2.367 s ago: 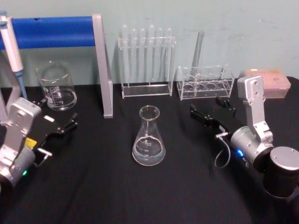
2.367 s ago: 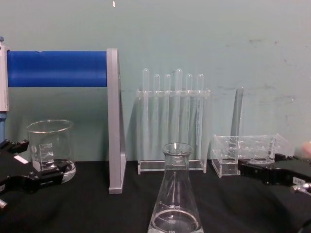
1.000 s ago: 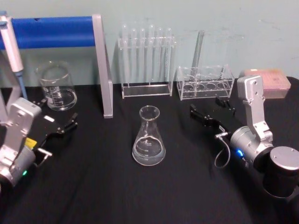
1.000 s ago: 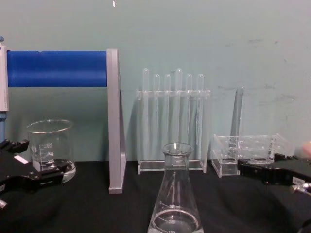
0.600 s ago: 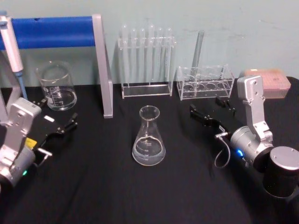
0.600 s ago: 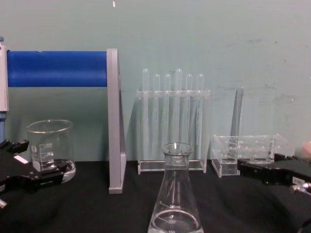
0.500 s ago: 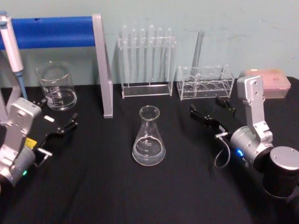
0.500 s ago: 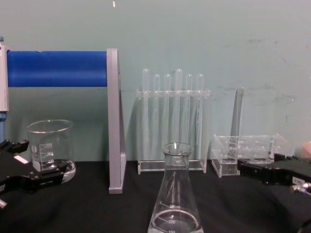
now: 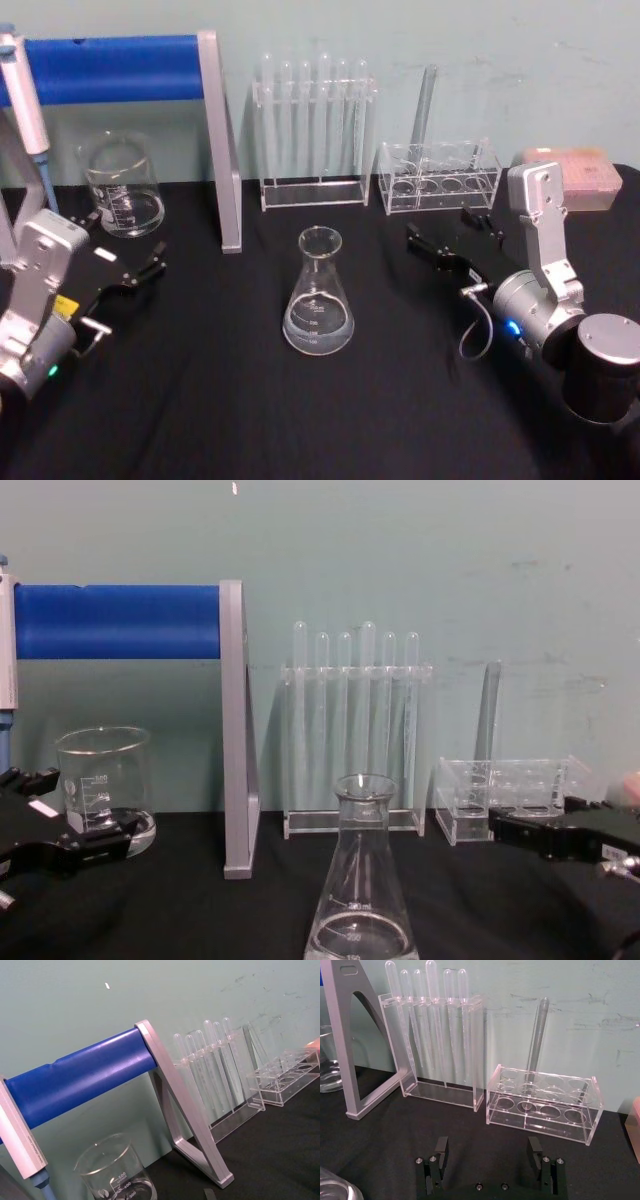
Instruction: Grasp the erlenmeyer flask with one hand, shake it three times, then place it back.
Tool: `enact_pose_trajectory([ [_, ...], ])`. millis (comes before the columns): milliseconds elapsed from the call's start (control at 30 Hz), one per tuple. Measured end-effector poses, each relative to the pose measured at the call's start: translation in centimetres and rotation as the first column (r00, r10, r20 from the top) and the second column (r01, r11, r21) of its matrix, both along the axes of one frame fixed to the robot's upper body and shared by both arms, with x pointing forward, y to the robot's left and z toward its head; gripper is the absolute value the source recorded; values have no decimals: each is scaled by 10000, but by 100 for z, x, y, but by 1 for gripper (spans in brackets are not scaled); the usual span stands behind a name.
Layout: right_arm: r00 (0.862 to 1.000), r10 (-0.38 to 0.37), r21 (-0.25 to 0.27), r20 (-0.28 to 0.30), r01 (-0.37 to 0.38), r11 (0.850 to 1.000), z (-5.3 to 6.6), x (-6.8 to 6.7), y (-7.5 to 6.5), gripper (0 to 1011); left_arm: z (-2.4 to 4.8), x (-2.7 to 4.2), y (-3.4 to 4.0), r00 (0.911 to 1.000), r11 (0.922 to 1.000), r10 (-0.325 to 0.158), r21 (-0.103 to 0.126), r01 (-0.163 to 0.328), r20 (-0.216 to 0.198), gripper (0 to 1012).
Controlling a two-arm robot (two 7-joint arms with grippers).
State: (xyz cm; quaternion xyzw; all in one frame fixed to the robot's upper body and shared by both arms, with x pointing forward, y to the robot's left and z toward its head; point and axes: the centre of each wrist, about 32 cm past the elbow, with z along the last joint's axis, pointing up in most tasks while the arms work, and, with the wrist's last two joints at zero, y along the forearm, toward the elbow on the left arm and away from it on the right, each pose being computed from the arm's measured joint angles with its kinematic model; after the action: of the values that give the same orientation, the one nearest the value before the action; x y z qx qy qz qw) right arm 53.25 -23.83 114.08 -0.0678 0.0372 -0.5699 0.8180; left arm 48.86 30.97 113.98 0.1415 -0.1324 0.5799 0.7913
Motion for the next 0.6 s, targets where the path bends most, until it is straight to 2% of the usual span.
enact_pose_trajectory([
  [600, 10000, 0, 0, -1, 0, 10000, 0, 0, 0, 1000, 0, 0, 0, 10000, 10000, 0, 0, 0, 0, 1001],
])
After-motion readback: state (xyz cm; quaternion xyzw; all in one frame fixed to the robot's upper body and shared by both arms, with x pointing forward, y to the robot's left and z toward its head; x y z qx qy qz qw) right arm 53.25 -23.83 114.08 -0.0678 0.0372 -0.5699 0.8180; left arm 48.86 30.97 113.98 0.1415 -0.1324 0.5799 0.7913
